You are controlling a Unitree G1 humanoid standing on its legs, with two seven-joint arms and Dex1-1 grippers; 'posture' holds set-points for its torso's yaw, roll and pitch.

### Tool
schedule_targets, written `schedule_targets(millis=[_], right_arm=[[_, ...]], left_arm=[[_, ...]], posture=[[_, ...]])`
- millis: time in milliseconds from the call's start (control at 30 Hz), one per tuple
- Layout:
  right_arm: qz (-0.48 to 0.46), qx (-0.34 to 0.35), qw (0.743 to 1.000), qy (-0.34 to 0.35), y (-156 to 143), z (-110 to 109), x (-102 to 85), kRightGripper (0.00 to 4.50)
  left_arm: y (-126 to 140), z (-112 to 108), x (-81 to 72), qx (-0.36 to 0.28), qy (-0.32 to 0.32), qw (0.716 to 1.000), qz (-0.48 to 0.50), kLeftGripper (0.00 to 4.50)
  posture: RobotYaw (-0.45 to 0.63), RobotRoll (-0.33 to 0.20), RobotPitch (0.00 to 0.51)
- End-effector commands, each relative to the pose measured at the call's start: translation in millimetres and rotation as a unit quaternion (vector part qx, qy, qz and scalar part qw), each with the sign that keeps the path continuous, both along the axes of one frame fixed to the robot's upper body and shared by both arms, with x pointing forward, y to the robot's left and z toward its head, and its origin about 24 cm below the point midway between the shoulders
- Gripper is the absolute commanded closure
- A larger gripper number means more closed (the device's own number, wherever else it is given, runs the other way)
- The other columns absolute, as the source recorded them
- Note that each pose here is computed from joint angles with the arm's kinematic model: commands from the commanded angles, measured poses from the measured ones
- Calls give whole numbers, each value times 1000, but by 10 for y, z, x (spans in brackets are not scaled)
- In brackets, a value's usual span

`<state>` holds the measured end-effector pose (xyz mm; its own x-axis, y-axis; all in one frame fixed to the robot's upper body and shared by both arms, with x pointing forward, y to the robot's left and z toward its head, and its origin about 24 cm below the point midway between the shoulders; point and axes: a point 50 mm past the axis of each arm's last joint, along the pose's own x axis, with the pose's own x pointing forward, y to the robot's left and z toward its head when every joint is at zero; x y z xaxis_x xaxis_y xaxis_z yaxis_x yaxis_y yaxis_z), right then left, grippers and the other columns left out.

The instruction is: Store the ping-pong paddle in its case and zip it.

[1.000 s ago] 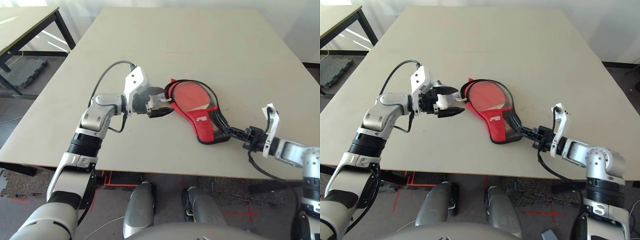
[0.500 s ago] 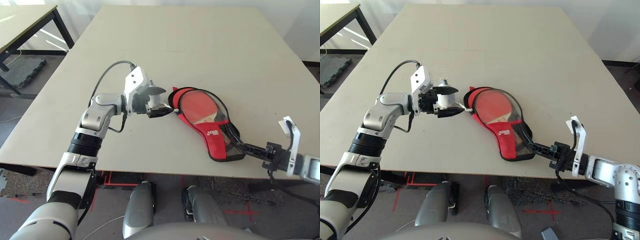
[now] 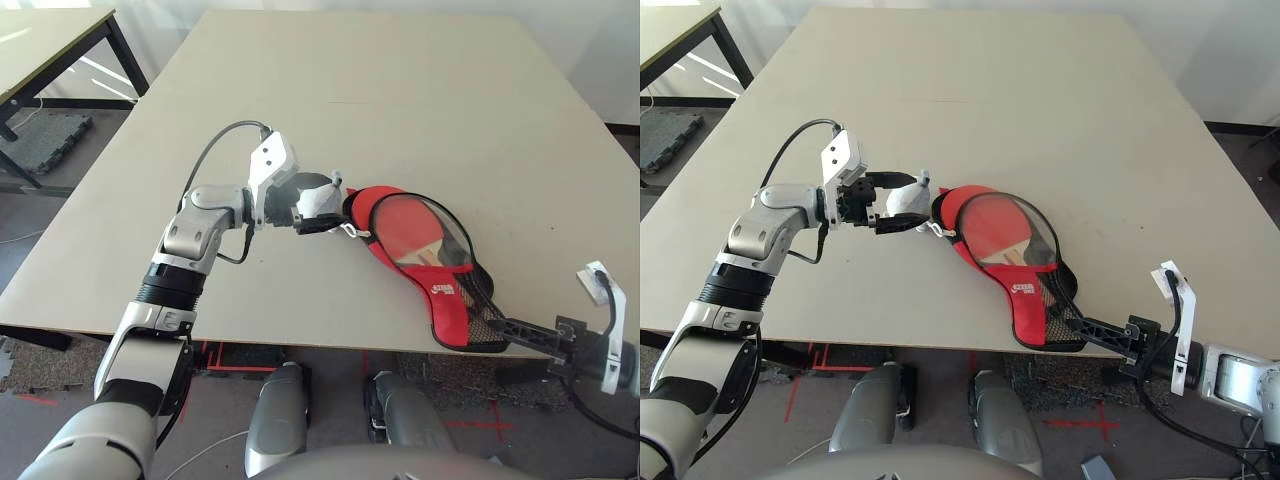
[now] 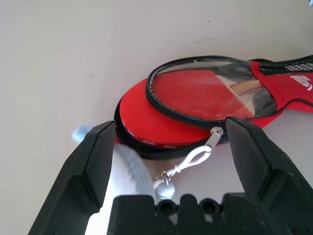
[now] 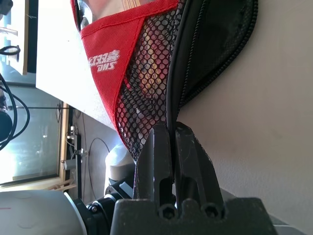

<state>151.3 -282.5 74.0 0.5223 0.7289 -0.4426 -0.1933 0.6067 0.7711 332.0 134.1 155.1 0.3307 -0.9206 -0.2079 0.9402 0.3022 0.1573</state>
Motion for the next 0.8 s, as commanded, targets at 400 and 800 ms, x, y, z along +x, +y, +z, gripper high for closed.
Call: schedule_targets(millis=[400, 800], right_arm=[[18, -30, 999, -36, 55, 64, 237, 4473], [29, -65, 995, -64, 142, -17, 626, 4473]], left_arm=[[15, -24, 28, 14, -1, 1000, 0, 0], [89, -11, 24, 18, -5, 1000, 15, 0]], posture=[[52, 0, 108], [73, 0, 103]])
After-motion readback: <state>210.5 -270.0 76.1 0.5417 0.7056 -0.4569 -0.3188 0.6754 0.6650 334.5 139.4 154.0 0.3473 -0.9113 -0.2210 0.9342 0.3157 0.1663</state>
